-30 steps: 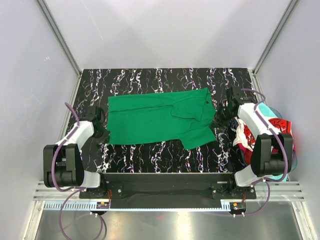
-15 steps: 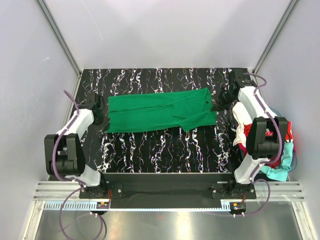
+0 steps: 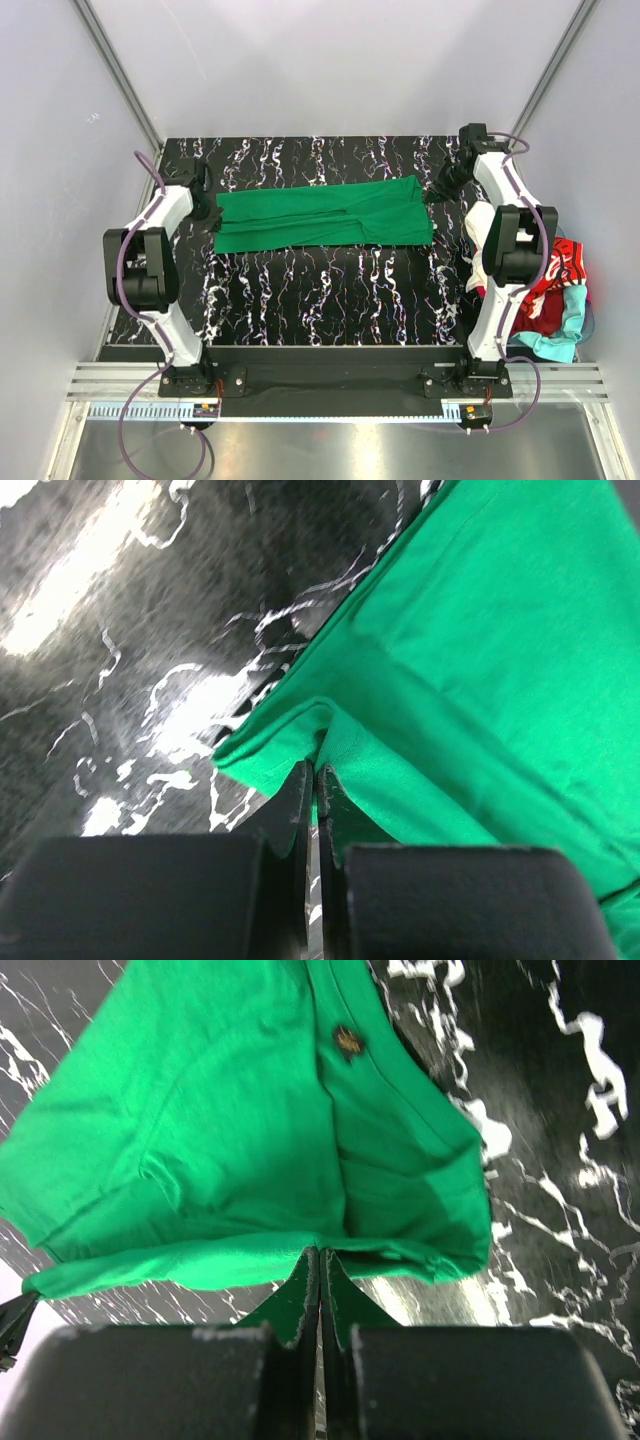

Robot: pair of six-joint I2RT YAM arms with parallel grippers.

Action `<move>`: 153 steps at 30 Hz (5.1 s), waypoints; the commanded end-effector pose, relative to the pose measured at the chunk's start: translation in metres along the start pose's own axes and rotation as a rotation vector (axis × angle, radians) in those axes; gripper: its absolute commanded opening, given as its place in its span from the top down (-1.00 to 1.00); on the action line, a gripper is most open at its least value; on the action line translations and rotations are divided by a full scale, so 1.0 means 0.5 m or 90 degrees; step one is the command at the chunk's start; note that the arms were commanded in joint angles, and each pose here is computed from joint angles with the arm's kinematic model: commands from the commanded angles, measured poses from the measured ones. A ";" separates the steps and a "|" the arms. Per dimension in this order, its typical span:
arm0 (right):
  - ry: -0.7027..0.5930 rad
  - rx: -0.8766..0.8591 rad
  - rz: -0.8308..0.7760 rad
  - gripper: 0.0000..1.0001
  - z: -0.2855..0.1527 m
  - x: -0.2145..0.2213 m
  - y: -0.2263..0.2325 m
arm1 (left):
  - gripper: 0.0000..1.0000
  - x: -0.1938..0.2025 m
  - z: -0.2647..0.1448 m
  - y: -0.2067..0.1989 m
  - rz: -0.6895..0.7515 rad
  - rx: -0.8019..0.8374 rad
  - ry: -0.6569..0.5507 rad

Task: Fold and stack the t-shirts
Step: Fold the tshirt

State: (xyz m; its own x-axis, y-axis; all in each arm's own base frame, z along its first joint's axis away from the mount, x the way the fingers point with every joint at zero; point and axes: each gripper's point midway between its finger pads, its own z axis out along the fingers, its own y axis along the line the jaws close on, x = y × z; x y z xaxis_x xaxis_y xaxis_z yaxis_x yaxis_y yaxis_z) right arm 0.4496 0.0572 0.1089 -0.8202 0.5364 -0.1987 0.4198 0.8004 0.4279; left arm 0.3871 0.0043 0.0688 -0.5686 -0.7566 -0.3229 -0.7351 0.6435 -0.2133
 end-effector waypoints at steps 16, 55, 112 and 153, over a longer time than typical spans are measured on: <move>0.013 -0.042 0.016 1.00 0.056 -0.059 0.043 | 1.00 -0.059 0.052 -0.057 -0.016 0.015 0.004; 0.040 -0.101 -0.093 -0.16 0.022 0.115 0.103 | 0.21 0.301 -0.133 -0.419 0.326 0.521 0.164; 0.021 -0.018 -0.007 -0.12 0.066 0.047 -0.001 | -0.06 0.429 -0.120 -0.650 0.332 0.598 0.171; 0.041 -0.075 0.033 1.00 0.115 -0.004 -0.004 | 0.11 0.581 -0.070 -0.548 0.341 0.519 0.333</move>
State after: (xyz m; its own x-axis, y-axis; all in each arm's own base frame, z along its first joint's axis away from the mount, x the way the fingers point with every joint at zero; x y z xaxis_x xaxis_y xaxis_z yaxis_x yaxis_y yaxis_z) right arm 0.4591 0.0661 0.0339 -0.8232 0.5638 -0.0667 0.4614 0.7329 0.4999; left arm 0.4078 -0.3810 0.0473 -0.9646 -0.2050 -0.1656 -0.0190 0.6809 -0.7321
